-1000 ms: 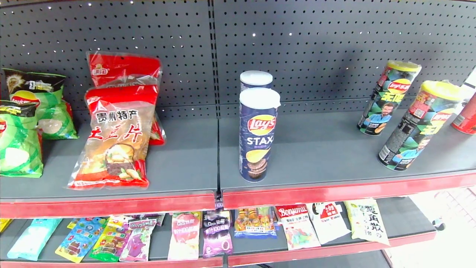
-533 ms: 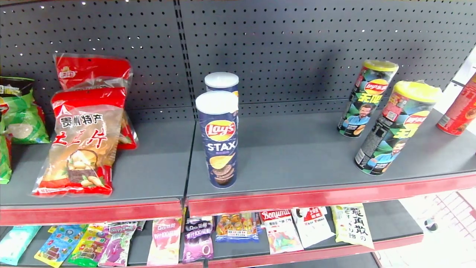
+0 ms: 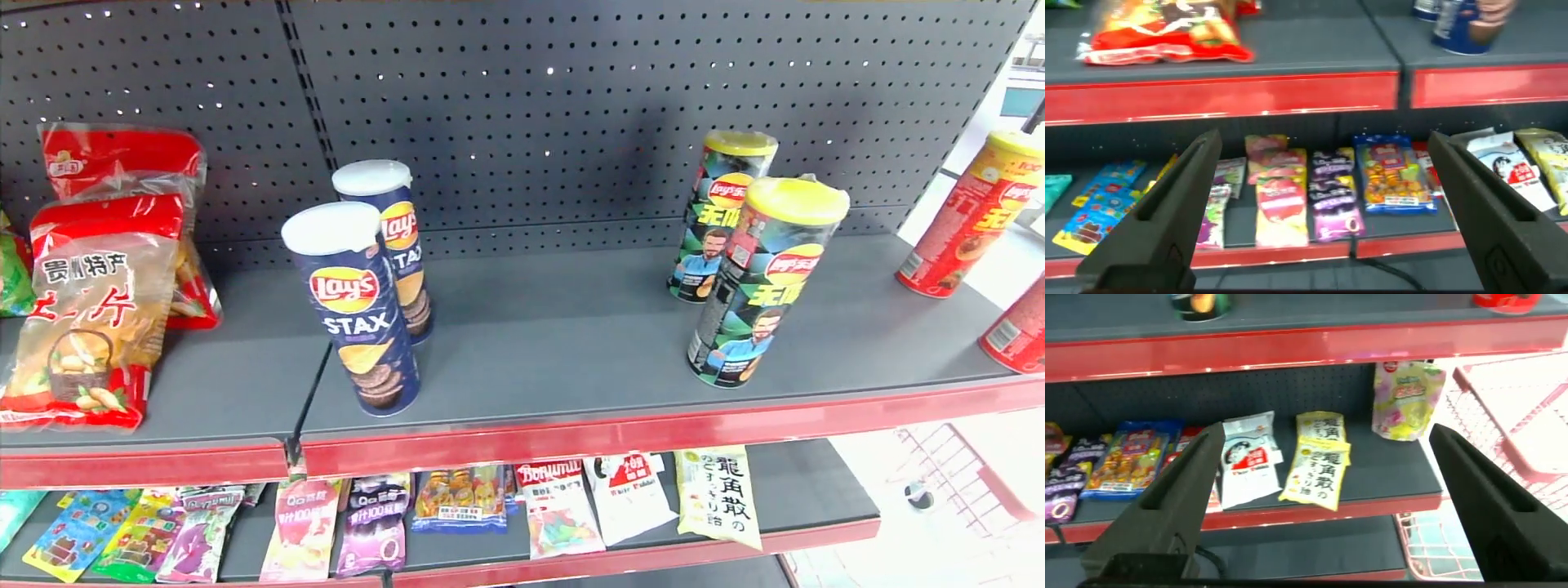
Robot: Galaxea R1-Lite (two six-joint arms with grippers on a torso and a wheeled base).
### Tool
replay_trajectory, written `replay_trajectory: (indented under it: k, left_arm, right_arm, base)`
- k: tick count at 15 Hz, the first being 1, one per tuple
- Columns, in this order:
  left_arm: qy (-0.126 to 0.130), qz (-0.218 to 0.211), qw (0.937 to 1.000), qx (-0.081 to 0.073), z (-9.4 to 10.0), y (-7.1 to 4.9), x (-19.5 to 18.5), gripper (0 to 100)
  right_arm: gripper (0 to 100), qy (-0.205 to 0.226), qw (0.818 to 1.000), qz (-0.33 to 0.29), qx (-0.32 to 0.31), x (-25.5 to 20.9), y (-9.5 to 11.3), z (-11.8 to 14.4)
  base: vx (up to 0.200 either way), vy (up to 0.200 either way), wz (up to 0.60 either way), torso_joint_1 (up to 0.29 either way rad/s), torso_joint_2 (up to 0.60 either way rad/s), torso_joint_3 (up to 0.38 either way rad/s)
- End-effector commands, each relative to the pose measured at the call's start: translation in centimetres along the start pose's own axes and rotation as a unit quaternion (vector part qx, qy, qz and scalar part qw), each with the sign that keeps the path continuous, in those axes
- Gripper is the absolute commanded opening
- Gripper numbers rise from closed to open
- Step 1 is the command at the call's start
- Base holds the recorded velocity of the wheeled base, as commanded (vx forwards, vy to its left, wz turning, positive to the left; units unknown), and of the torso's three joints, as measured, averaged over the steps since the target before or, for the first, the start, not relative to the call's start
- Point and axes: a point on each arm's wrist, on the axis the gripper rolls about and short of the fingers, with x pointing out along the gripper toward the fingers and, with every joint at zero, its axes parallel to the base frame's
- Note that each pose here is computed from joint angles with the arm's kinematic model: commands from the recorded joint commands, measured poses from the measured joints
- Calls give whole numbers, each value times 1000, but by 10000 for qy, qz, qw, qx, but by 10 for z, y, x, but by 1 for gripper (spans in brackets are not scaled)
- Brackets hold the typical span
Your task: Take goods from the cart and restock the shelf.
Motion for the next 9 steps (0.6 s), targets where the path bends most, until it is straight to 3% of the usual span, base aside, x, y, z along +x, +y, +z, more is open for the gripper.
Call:
replay_trajectory:
  k: [1,9]
  left_arm:
    - [9,2,10000,-2,0,0,0,100]
    - [9,-5,10000,6,0,0,0,100]
  right_arm:
    - [100,6,10000,0,0,0,0,0]
    - [100,6,10000,0,0,0,0,0]
  base:
    - [0,-200,0,2,2,2]
    - [0,-200,0,1,2,-1]
